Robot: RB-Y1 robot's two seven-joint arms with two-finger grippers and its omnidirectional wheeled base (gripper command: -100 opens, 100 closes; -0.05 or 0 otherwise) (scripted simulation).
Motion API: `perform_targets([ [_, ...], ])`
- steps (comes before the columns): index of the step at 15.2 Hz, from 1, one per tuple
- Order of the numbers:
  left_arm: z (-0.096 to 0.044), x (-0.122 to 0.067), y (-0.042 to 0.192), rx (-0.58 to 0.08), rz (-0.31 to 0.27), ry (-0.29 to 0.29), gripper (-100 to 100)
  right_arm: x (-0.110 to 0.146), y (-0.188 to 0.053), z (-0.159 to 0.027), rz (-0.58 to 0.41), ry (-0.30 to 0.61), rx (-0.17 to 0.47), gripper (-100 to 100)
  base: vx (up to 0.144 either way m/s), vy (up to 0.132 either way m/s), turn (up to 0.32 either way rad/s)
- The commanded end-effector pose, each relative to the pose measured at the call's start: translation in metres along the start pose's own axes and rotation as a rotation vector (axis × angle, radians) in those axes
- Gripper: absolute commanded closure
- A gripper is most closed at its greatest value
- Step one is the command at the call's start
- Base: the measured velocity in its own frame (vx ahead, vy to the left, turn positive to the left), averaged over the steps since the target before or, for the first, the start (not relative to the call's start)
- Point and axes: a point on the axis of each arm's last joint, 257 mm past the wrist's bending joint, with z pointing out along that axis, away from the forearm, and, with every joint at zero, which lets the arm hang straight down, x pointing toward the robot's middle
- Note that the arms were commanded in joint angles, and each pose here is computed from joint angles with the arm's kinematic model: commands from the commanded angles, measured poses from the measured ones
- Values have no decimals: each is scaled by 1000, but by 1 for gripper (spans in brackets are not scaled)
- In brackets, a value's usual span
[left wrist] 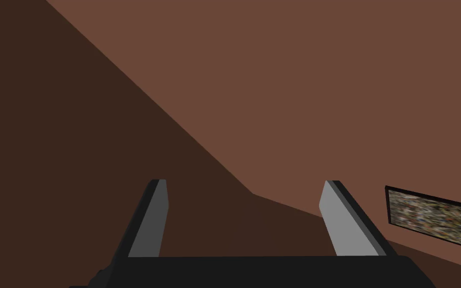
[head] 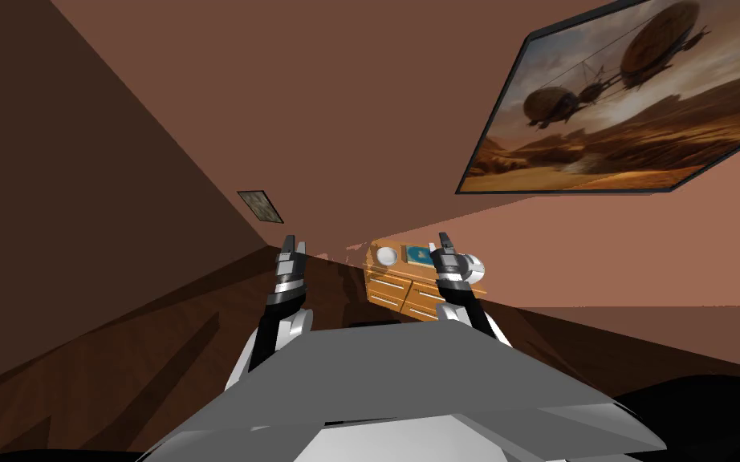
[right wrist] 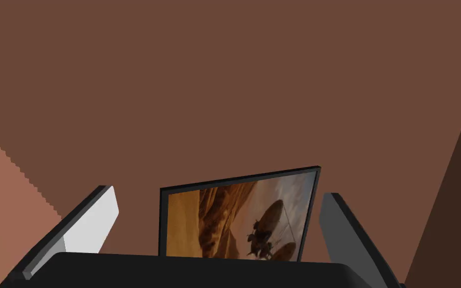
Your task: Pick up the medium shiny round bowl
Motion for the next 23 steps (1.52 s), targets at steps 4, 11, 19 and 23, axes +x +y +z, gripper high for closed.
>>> perform_targets([
  [4, 0, 0, 0, 0, 0, 0, 0, 18, -23, -4, -76, 108, 34, -100, 6, 50, 43],
  [11, 0, 0, 0, 0, 0, 0, 0, 36, -52, -13, -178, 244, 75, -100, 7, 70, 44],
  [19, 0, 0, 0, 0, 0, 0, 0, 52, -103, -37, -343, 440, 141, -100, 14, 72, 56],
  [23, 0, 0, 0, 0, 0, 0, 0, 52, -117, -45, -411, 516, 151, -100, 26, 69, 51],
])
